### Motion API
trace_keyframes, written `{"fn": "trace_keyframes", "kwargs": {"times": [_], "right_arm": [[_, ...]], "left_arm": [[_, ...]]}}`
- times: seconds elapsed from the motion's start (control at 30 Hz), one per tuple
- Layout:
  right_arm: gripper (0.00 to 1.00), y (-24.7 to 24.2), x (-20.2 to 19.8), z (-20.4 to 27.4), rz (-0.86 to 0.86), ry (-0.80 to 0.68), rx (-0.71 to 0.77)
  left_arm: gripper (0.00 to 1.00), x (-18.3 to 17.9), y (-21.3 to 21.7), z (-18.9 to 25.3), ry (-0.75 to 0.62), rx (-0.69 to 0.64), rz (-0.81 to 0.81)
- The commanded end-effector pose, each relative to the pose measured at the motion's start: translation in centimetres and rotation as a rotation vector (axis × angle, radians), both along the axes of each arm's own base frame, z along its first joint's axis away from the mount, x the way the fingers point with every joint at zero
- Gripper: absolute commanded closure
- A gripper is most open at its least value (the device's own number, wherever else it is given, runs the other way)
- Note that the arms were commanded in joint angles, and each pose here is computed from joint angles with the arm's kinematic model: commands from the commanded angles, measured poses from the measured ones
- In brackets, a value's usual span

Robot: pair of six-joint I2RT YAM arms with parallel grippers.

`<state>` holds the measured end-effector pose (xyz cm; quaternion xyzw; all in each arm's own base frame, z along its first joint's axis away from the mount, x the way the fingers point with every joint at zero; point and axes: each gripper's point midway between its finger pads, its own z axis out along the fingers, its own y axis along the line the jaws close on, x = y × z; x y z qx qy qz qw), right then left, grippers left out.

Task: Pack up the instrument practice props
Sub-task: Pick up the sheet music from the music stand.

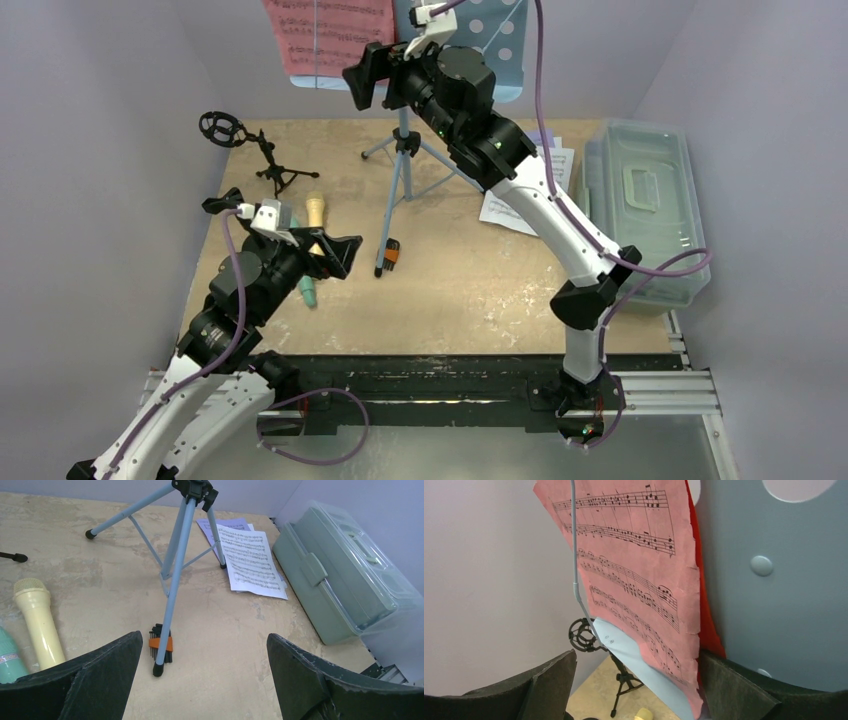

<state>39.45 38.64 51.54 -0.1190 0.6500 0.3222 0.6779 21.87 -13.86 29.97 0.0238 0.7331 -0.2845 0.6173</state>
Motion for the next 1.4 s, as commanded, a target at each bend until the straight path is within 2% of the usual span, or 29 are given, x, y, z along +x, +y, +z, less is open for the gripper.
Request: {"fn": "trace_keyframes", "kwargs": {"times": [0.0,0.27,0.47,0.53,0.67,0.93,1.07,1.2,1.37], "right_arm": [[0.10,-0.1,-1.0,4.4,0.028,-0.116,0.061],[0.38,0.0,-0.8,5.9,0.025,-0.215,0.029],[0.44,-0.3,0.5,6.4,-0.040,-0.259,0.028],[0.55,-0.2,0.9,6.3,-0.056,-0.276,0.016],[1.00,-0.7,0.4,7.8,-0.059,-0.342,-0.007],[1.00,-6.7,-4.0,15.4,-0.142,-0.505,0.011],[1.00,-9.1,-6.6,17.7,-0.137,-0.546,0.013],[1.00,-10.8,-9.4,18.9,-0.088,-0.568,0.004],[1.00,-10.7,-12.4,18.0,0.046,-0.566,-0.052]], "left_arm": [[0.05,0.2,0.2,0.8,-0.025,-0.017,0.013],[0.05,0.0,0.5,0.9,-0.022,-0.008,0.017],[0.05,0.0,0.2,0.9,-0.017,-0.014,0.009],[0.05,0.0,0.2,0.9,-0.014,-0.014,0.010],[0.05,-0.2,0.5,0.9,-0.012,-0.011,0.016],[0.05,-0.5,0.7,1.3,-0.019,-0.020,0.018],[0.05,-0.5,0.6,1.4,-0.020,-0.030,0.014],[0.05,-0.6,0.5,1.6,-0.024,-0.032,0.009],[0.05,-0.5,0.4,1.4,-0.024,-0.021,0.001]]}}
